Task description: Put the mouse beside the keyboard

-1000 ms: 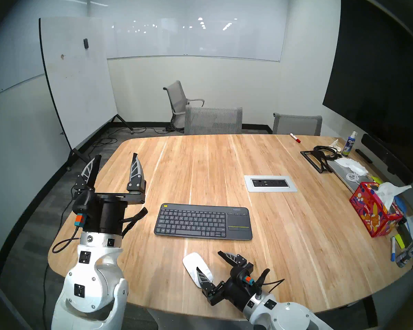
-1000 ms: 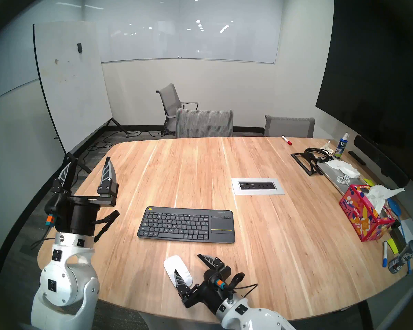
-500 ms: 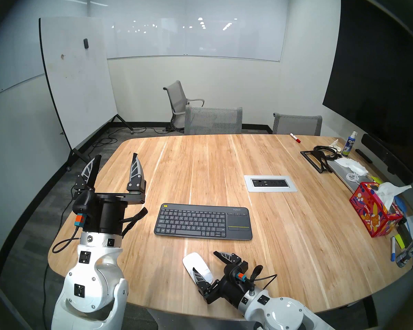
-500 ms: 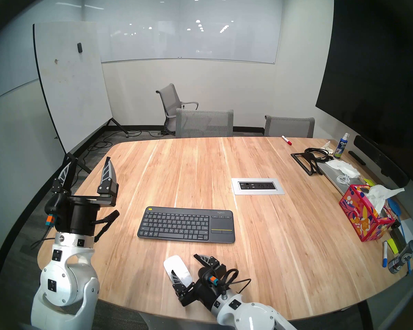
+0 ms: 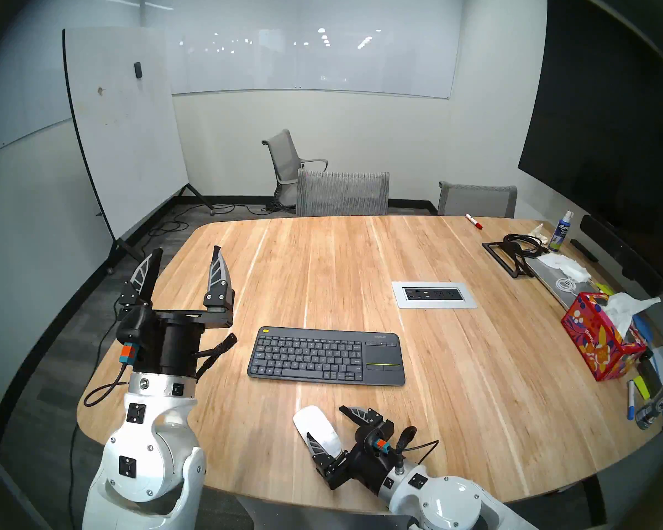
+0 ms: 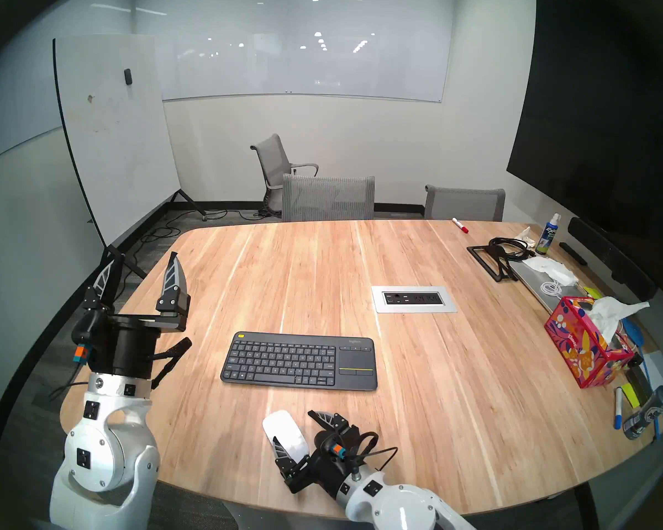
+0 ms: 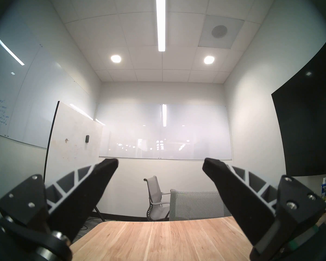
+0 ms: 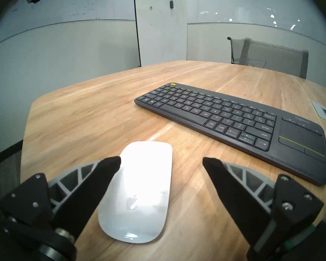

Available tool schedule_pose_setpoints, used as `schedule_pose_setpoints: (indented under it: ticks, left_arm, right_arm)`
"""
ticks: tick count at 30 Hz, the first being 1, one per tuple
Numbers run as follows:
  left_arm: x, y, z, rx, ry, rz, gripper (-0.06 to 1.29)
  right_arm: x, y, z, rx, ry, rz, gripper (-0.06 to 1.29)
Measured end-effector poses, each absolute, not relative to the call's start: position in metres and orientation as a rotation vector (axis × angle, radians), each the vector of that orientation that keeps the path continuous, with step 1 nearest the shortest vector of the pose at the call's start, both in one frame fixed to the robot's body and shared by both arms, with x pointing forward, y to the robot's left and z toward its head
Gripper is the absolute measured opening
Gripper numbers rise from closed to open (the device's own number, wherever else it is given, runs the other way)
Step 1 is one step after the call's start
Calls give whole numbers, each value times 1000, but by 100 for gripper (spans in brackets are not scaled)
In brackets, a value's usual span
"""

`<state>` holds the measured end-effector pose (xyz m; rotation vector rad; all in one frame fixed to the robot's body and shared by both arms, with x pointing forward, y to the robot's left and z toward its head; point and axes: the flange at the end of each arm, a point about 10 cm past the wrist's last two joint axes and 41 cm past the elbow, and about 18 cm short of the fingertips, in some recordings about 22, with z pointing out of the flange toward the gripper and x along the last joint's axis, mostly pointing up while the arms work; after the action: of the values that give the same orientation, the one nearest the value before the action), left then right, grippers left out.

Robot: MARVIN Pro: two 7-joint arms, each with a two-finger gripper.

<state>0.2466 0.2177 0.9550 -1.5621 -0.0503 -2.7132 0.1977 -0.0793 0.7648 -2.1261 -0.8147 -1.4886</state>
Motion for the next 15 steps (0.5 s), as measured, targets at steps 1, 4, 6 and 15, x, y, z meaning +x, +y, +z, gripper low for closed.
schedule_pose_setpoints:
  ticks: [1, 4, 6, 15]
  left_arm:
    - [247, 218, 955, -1562, -50, -2713, 125]
    - [247, 218, 955, -1562, -50, -2713, 125]
    - [247, 218, 955, -1562, -50, -2713, 125]
    - [247, 218, 955, -1562, -50, -2713, 125]
  right_arm:
    - [198, -79, 764, -2125, -820, -1487, 119]
    - [198, -78, 764, -2123, -826, -1484, 119]
    - [198, -77, 763, -2123, -831, -1482, 119]
    - [199, -75, 760, -2122, -844, -1475, 119]
